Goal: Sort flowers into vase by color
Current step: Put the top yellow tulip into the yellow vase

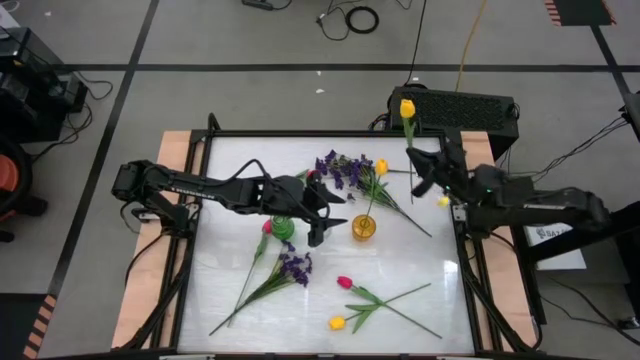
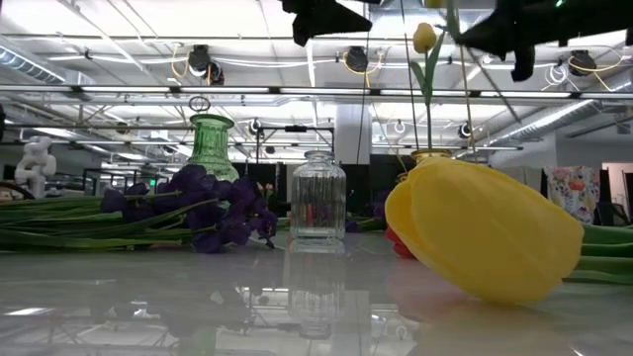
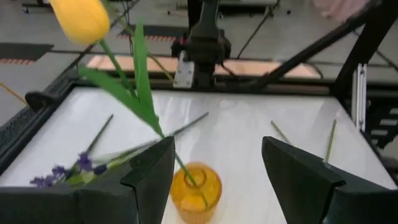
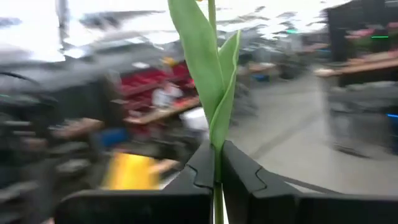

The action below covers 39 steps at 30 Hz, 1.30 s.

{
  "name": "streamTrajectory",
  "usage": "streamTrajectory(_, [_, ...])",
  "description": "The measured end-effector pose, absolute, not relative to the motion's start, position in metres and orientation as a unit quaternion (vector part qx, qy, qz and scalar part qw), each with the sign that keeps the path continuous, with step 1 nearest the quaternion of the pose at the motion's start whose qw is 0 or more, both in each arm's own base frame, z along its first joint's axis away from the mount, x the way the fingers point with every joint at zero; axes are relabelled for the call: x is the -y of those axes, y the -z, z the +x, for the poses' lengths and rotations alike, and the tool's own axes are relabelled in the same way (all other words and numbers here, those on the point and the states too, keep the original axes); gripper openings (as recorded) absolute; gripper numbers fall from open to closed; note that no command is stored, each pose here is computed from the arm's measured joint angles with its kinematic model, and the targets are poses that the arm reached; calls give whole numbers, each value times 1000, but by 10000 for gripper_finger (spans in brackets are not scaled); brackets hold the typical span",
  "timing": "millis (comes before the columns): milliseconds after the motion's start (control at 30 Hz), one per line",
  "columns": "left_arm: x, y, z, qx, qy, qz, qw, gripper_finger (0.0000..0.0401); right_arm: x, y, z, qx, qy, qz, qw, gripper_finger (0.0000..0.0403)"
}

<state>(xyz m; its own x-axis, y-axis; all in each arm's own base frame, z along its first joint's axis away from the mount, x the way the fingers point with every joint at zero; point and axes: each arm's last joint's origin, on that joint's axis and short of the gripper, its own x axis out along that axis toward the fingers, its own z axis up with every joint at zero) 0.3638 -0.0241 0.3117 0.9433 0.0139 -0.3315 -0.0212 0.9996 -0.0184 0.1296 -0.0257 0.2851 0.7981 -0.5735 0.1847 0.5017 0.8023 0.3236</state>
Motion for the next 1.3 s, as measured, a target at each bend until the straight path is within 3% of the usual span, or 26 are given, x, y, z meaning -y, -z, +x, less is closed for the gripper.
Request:
streamTrajectory(233, [30,-321,366,-119,-2,-21,993,248,3,-303,120,209,170,146,952,4])
streamTrajectory(500, [40,-329,367,-78,12,-12,997,248,-19,-305,124,205,91,129,966,4])
streamTrajectory(933, [41,-332,376,-17,10,-18,1000,248,-45,-300,166,168,64,76,981,4])
streamTrajectory(1300, [42,-328,378,-27,10,-17,999,248,-66,-308,215,119,60,42,990,4])
